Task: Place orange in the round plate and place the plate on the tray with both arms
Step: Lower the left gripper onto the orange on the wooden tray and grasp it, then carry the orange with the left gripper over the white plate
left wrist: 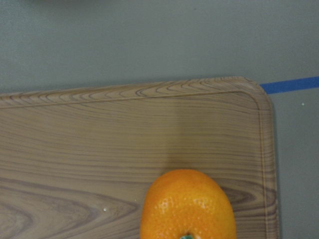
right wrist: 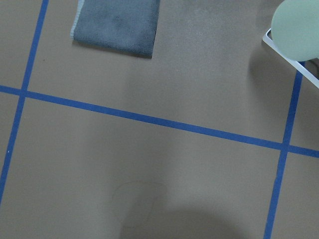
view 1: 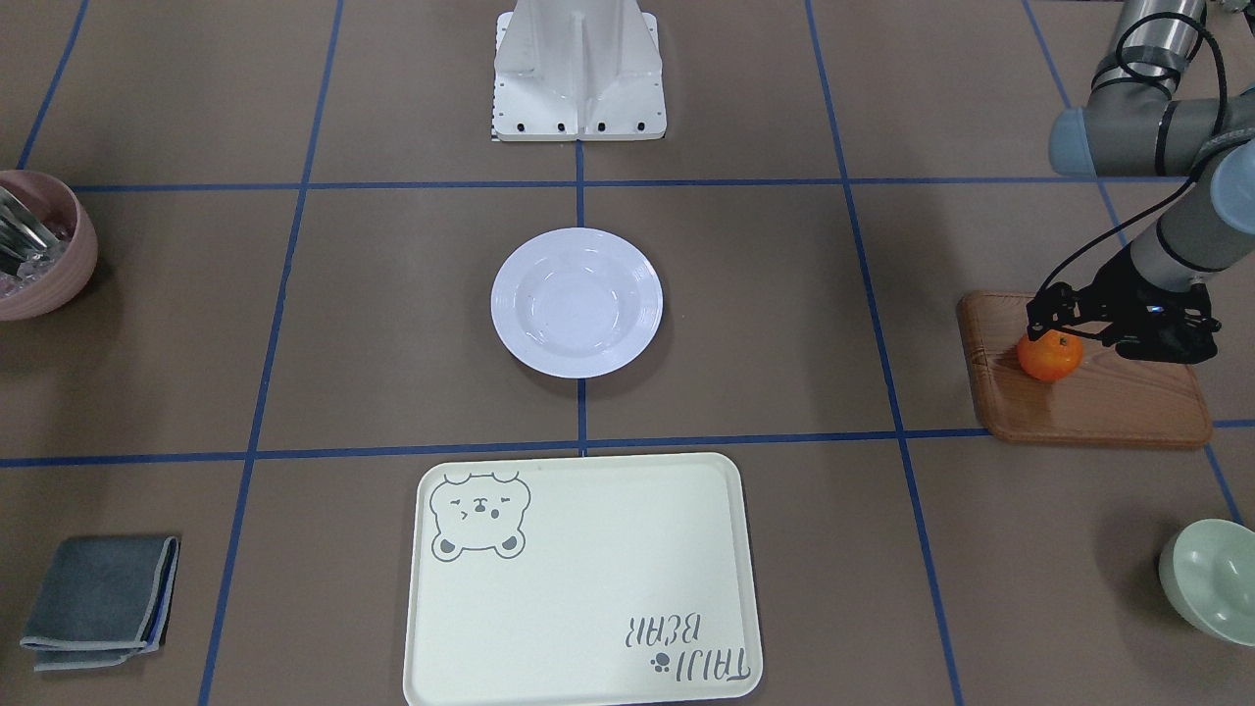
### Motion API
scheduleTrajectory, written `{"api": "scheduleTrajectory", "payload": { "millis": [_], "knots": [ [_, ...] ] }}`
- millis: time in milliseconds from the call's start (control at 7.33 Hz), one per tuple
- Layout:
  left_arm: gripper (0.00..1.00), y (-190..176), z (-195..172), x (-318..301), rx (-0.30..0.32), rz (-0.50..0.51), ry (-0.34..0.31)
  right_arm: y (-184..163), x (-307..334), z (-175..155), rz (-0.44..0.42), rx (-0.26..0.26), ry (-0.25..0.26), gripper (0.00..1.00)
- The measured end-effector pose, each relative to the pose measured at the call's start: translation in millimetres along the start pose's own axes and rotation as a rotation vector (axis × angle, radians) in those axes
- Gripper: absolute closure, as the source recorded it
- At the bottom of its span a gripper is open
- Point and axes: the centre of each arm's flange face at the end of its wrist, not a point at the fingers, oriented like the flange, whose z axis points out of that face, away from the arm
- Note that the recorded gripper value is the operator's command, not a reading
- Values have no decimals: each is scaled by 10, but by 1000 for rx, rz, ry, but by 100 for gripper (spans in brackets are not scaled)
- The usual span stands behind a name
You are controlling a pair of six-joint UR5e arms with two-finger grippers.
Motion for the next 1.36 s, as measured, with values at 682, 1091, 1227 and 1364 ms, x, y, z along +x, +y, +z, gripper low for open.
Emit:
{"api": "scheduleTrajectory", "payload": {
  "millis": [682, 1091, 1227, 1364],
  "knots": [
    [84, -47, 291, -32, 1, 24, 12, -9, -43, 29, -8, -4, 1, 0],
    [100, -96, 167, 122, 20, 24, 38, -14, -56, 29, -11, -4, 0, 0],
    [100, -203, -2, 372, 35, -20, 80, -16, -61, 25, -11, -3, 0, 0],
    [100, -326, -145, 755, 40, -86, 134, -16, -64, 25, -11, -3, 0, 0]
  ]
}}
